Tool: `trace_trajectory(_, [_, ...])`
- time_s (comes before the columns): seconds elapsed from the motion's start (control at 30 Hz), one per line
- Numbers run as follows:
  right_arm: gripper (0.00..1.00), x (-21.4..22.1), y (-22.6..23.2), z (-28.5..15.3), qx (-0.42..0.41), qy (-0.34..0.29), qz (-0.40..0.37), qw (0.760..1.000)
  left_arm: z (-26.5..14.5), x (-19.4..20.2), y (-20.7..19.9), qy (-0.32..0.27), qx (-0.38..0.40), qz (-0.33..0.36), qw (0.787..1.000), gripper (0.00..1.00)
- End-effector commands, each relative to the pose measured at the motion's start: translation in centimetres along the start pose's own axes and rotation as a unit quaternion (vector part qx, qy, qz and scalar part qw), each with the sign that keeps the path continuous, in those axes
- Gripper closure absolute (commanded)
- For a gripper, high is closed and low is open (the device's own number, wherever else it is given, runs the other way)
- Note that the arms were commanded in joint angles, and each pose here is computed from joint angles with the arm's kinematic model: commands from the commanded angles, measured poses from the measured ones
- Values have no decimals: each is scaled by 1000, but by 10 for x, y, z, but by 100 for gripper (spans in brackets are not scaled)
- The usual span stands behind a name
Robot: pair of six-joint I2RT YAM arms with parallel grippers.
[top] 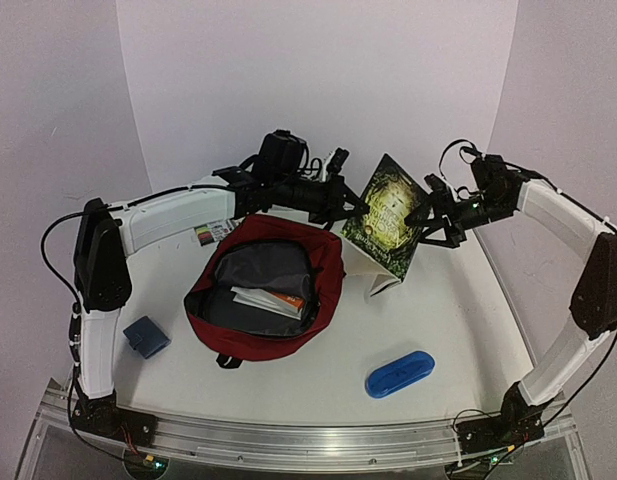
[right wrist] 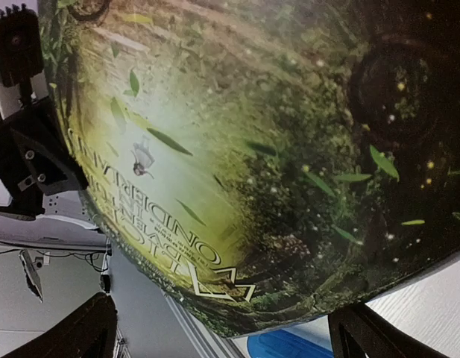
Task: Pack the student bag
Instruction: Pick up the book from the center of the board, then place the book in the student bag.
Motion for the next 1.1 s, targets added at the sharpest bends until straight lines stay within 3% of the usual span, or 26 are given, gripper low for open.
trace_trajectory(0.0, [5,-35,39,7,-86,-43,-59,994,-45,-15,-97,-27,137,106,985,100])
trace_trajectory(0.2, [35,-61,64,-3,-121,-70,-74,987,-50,-13,-98,-29,136,107,985,100])
trace_trajectory(0.43, [56,-82,101,-23,-153,-121,-96,976,-56,-16,-92,-44,130,98,986,100])
trace_trajectory(0.57, [60,-95,122,-38,-191,-175,-96,961,-58,-19,-85,-44,131,84,987,100])
trace_trajectory(0.7, [49,-100,139,-42,-204,-191,-104,955,-59,-21,-91,-38,160,95,982,100])
trace_trajectory(0.8, [35,-99,137,-36,-199,-193,-100,956,-61,-23,-101,-29,180,101,978,100])
trace_trajectory(0.87, [34,-98,130,-31,-196,-190,-91,958,-63,-23,-106,-19,192,102,976,100])
trace_trajectory(1.0, [54,-100,140,-34,-206,-196,-97,954,-65,-23,-108,-10,190,94,977,100])
trace_trajectory(1.07, [63,-102,145,-37,-211,-199,-101,952,-68,-24,-103,-23,173,82,981,93])
Point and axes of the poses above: each gripper's point midway between its finger pads, its own z axis out along the fingers, its own y axis along the line the jaws close on, x = y × z, the point moved 9 cm from there along -z, back along the fingers, and after that the axes turned 10 degrees about -z, right-handed, at the moved point
